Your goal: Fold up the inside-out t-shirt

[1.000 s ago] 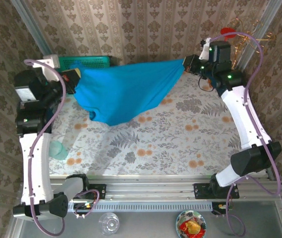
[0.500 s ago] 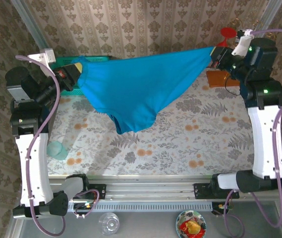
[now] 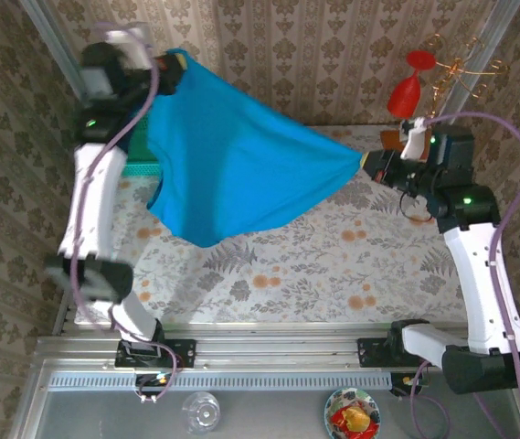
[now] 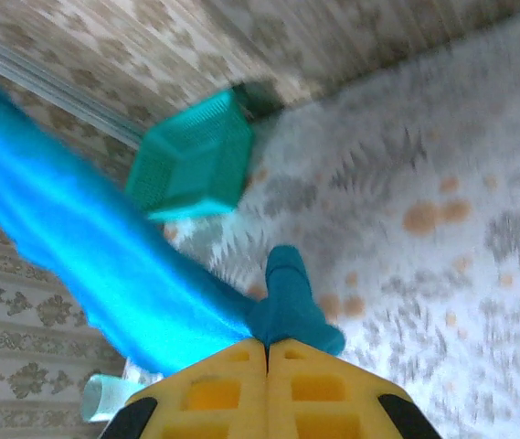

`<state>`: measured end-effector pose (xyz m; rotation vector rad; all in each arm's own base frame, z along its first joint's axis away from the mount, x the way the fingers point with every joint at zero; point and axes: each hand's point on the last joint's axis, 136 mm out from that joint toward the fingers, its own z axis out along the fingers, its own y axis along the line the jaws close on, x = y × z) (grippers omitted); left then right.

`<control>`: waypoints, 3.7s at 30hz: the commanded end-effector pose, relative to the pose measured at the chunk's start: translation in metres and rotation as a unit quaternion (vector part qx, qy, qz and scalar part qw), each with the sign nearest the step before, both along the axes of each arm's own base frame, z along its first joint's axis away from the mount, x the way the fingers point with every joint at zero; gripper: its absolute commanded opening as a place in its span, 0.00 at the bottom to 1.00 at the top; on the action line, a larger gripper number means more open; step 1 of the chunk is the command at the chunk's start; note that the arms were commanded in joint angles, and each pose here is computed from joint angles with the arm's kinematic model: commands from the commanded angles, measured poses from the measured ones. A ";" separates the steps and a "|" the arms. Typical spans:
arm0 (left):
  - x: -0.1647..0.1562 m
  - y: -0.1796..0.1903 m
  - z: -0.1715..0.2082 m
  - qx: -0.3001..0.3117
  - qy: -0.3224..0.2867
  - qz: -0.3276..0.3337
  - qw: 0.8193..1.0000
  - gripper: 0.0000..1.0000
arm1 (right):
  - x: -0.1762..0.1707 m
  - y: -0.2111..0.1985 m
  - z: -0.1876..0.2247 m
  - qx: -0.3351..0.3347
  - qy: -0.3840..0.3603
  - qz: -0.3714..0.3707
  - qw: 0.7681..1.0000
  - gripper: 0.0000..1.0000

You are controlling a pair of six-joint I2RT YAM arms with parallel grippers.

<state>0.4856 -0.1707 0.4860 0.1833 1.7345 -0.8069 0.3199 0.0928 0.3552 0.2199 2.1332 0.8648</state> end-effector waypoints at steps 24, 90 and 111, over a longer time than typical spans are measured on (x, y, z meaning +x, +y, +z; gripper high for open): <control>-0.099 -0.086 -0.171 0.114 0.148 -0.151 0.971 0.52 | -0.032 0.171 0.001 0.060 0.029 0.207 0.976 0.00; -0.240 -0.031 -0.330 0.184 0.335 -0.093 0.919 0.47 | 0.037 0.256 -0.216 -0.150 0.194 0.213 0.946 0.38; -0.220 -0.040 -0.358 0.187 0.360 -0.082 0.910 0.49 | 0.009 0.254 -0.200 -0.107 0.191 0.229 0.948 0.00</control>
